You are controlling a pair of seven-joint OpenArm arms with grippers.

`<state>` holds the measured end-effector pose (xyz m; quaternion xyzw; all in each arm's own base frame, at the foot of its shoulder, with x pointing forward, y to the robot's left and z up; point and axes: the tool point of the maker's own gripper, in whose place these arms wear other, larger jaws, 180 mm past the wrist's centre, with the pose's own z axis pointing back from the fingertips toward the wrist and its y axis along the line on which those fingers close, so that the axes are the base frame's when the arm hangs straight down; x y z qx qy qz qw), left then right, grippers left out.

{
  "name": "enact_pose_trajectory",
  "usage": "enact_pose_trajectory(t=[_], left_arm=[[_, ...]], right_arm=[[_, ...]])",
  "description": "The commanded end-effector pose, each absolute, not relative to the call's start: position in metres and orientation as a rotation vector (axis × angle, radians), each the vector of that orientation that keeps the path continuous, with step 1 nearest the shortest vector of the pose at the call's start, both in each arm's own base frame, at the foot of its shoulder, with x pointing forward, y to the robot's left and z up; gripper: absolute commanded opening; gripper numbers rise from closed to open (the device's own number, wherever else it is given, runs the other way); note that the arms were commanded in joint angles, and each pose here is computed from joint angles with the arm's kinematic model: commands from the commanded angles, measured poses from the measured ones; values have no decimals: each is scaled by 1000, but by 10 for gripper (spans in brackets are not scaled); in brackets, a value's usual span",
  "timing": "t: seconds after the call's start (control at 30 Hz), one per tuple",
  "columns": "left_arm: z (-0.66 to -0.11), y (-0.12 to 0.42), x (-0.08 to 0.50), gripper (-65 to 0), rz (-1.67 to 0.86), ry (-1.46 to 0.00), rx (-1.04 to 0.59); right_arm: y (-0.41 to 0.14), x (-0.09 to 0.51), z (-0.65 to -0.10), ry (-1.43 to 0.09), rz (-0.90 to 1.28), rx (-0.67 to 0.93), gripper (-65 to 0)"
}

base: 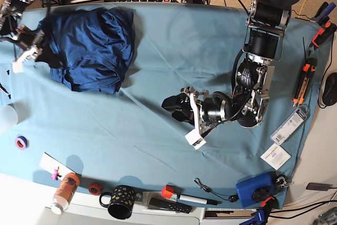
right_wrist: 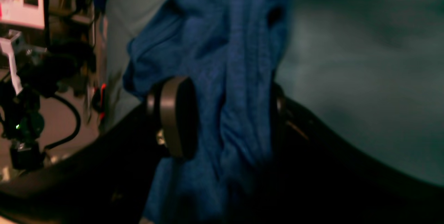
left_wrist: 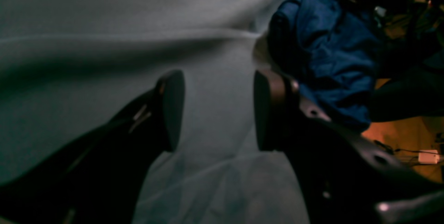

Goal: Layout the t-shirt on the table in an organized manner, then fold the t-shirt properly
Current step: 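Drag the shirt with the right gripper away from the left gripper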

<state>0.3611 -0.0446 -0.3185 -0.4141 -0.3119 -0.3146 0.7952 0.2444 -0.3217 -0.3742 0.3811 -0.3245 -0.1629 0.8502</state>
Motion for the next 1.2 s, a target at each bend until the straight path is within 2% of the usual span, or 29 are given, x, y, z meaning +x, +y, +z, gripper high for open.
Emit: enact_pose_trajectory(t=[0.0, 0.53, 0.73, 0.97, 1.17], left_arm=[[-296, -49, 372, -330, -688, -738, -914], [-296, -49, 372, -330, -688, -737, -914], [-298, -48, 372, -330, -690, -735, -907], [-298, -48, 372, -330, -692, -734, -903], [-298, -48, 372, -330, -691, -734, -903]], right_arm=[[-325, 252, -360, -718, -320, 805, -355], [-325, 237, -365, -686, -309, 784, -359], [-329, 231, -367, -669, -311, 770, -459], [-345, 232, -356, -672, -287, 725, -630], [-368, 235, -339, -676, -252, 658, -633]])
